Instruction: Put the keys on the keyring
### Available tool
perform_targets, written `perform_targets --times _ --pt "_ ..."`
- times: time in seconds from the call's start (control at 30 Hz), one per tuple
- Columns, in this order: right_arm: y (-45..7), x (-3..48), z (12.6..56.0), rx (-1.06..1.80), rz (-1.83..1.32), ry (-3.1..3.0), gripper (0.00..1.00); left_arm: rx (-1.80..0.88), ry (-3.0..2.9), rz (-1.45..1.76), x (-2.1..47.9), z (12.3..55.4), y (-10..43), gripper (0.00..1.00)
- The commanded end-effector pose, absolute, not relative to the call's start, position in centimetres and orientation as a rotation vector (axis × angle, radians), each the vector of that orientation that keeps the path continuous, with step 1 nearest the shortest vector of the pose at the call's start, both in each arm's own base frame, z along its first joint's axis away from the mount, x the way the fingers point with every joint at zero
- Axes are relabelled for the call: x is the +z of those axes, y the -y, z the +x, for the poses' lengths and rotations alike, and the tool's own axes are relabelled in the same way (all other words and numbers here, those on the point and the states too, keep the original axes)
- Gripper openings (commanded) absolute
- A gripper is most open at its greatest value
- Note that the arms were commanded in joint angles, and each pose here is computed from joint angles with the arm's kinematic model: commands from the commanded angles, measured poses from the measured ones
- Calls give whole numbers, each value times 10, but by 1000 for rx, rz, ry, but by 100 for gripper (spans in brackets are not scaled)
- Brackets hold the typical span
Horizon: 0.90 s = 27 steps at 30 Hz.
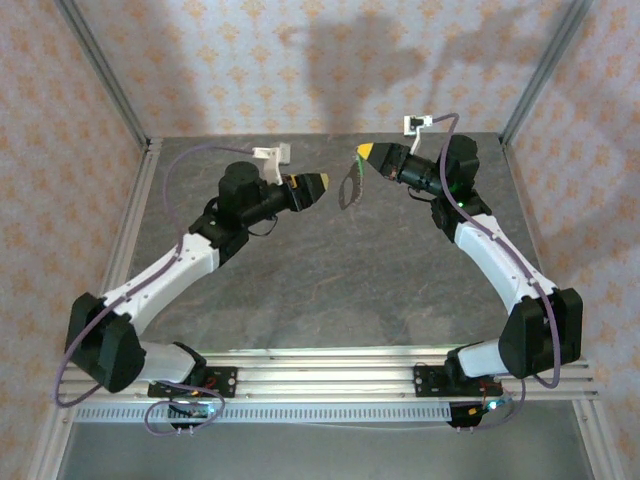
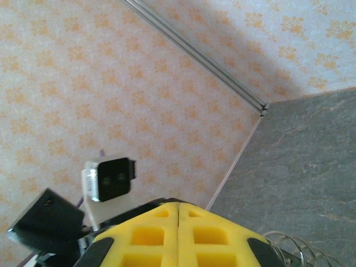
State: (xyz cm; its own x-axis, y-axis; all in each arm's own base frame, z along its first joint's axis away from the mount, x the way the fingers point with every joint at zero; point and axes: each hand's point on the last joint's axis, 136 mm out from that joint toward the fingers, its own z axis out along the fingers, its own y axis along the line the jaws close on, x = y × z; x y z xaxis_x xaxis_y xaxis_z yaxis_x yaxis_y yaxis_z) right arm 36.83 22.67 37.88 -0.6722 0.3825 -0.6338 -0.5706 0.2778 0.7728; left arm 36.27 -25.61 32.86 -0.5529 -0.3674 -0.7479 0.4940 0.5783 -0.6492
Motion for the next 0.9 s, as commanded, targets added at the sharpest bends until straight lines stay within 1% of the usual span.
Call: perform_targets --times 0.0,0.23,0.37,0.47,0.7,0.87 --pt "-222 394 370 1490 -179 -1684 0 -1147 -1726 113 366 346 253 56" --pt "-220 391 373 1475 -154 -1690 0 -1256 -1743 245 363 308 290 56" --pt "-219 390 375 1468 -140 -1696 0 -1304 -1739 286 358 299 312 57" --pt "-221 389 375 1474 -142 -1701 0 -1302 -1754 273 350 307 323 57" --pt "-221 391 368 1475 -168 -1713 0 -1230 -1774 221 338 340 334 57" --pt "-220 392 367 1466 -167 -1715 0 -1164 -1755 191 341 362 324 57"
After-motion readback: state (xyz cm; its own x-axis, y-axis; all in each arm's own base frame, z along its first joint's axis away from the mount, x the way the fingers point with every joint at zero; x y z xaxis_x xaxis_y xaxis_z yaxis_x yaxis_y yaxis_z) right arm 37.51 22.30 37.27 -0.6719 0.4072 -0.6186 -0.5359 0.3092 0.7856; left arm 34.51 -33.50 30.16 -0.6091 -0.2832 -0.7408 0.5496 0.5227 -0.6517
